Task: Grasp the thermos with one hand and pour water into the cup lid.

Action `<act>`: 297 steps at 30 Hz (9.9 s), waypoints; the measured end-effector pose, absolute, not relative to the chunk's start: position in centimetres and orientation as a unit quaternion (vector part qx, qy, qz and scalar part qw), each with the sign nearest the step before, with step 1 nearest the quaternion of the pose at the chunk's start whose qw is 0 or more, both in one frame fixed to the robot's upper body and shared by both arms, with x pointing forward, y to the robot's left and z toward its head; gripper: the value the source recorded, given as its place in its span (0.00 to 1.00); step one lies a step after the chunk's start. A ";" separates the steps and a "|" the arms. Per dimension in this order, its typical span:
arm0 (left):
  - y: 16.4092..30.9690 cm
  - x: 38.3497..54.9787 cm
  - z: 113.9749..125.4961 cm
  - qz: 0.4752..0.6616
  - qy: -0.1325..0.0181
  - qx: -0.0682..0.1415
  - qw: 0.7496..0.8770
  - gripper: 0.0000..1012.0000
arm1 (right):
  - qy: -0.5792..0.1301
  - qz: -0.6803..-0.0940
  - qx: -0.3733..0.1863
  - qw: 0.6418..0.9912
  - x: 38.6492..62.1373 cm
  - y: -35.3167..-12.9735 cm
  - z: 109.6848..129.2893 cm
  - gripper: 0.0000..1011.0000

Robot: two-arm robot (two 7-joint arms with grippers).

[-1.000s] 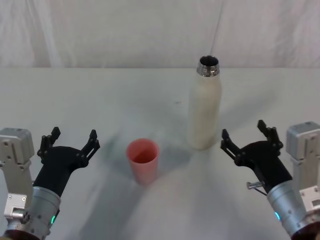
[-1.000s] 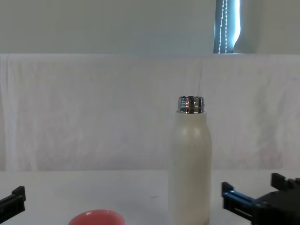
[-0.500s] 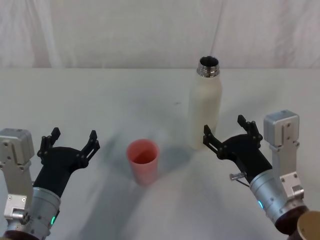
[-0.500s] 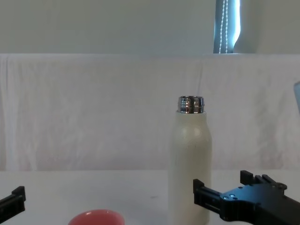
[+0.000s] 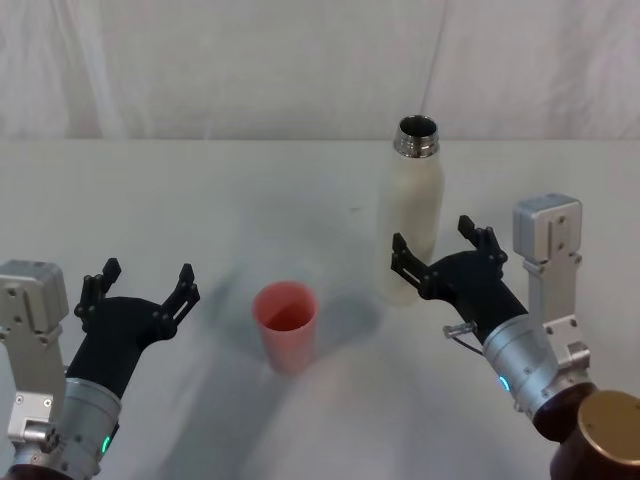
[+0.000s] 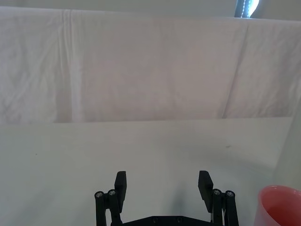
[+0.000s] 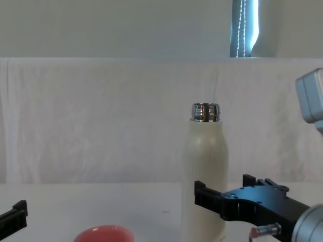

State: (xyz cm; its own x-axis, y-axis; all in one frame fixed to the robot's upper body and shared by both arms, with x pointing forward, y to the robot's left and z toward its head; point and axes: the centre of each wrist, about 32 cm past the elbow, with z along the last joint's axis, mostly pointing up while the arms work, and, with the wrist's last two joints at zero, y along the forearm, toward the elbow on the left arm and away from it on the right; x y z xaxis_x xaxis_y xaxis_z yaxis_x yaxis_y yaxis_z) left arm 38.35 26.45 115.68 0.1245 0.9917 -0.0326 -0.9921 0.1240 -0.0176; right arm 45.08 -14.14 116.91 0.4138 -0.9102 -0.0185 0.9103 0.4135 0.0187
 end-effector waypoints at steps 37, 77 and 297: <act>26.5 38.4 115.7 0.662 0.006 -0.017 0.750 0.99 | 0.000 -0.535 0.000 0.845 48.5 -12.1 117.1 0.99; 26.5 38.4 115.7 0.662 0.006 -0.017 0.750 0.99 | 0.008 -0.535 -0.001 0.845 50.3 -11.0 117.0 0.94; 26.5 38.4 115.7 0.662 0.006 -0.017 0.750 0.99 | -0.527 -0.383 -0.291 0.700 48.0 -13.9 117.2 0.94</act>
State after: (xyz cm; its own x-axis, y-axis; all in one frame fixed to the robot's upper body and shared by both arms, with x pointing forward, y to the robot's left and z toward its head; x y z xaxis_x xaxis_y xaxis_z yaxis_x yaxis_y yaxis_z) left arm 38.35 26.45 115.68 0.1245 0.9917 -0.0326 -0.9921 0.1240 -0.0175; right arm 48.05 -13.90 117.18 0.1496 -0.2297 0.9617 0.8439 0.5365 -0.0031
